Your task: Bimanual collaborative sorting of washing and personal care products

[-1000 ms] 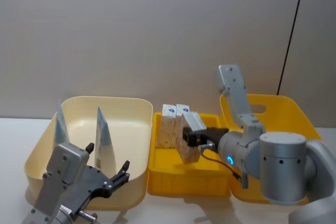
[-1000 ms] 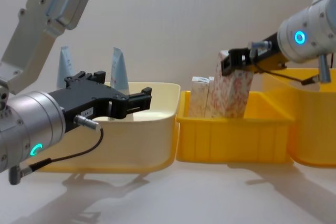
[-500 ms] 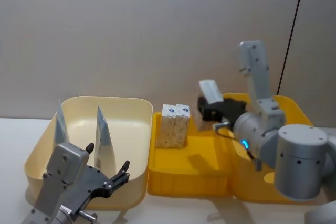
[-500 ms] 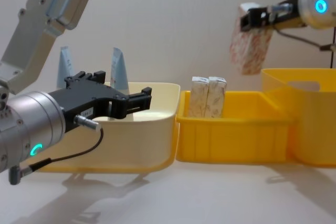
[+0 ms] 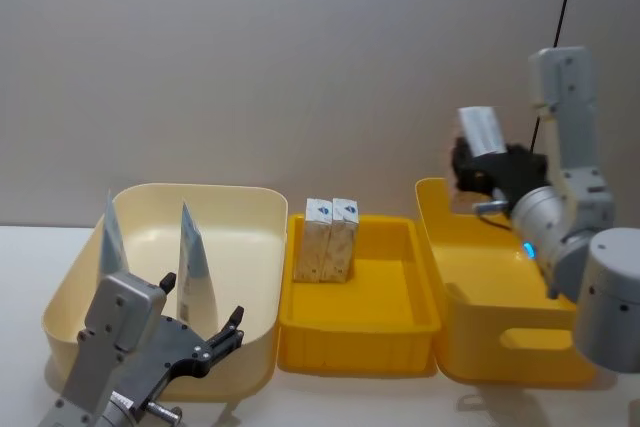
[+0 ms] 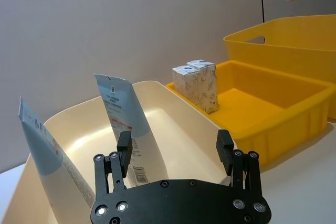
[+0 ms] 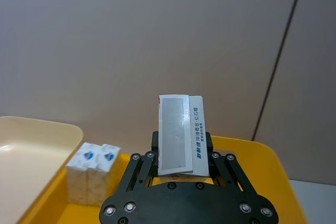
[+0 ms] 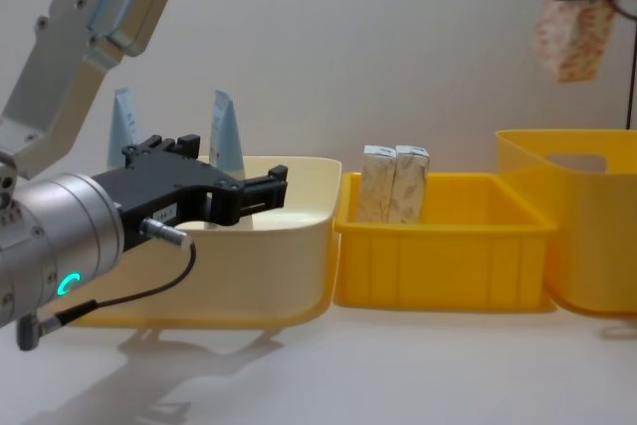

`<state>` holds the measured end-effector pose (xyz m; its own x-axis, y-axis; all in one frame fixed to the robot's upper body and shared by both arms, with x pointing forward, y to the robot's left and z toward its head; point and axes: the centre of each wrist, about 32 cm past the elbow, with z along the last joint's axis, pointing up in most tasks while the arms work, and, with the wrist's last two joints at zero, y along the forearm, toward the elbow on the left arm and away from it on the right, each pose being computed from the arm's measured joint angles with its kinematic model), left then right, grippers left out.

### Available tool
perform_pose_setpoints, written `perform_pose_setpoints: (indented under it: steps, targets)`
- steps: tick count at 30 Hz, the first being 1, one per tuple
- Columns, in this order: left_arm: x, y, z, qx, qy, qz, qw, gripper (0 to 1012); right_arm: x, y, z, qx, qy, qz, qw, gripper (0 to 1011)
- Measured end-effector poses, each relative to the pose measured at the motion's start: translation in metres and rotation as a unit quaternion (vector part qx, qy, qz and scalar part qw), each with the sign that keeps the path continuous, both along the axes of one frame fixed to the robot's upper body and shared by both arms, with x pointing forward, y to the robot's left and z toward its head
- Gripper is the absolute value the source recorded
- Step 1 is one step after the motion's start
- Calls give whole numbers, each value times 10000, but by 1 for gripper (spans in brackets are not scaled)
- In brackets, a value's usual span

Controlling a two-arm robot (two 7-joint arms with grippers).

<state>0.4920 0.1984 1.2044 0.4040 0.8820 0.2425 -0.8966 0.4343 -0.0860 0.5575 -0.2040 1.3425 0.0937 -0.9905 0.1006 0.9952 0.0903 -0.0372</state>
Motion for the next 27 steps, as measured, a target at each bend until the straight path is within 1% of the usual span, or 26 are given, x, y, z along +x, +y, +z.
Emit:
perform_pose_setpoints:
  steps: [3, 4, 6, 10, 13, 22, 27]
  targets:
    - [0, 0, 0, 0, 0, 0, 10000, 1003, 6, -79, 3, -26, -86, -212, 9997, 404]
    - [0, 0, 0, 0, 0, 0, 10000, 1003, 15, -126, -3, -39, -107, -335, 9994, 404]
    - [0, 0, 0, 0, 0, 0, 10000, 1003, 25, -167, -9, -50, -113, -441, 9989, 404]
    - [0, 0, 0, 0, 0, 0, 10000, 1003, 56, -257, -37, -80, -68, -680, 9976, 404]
    - [0, 0, 0, 0, 0, 0, 10000, 1004, 89, -329, -62, -108, 21, -814, 9966, 404]
    - [0, 0, 0, 0, 0, 0, 10000, 1003, 160, -442, -120, -161, 248, -860, 9959, 404]
    - [0, 0, 0, 0, 1, 1, 10000, 1003, 181, -474, -138, -173, 314, -862, 9956, 404]
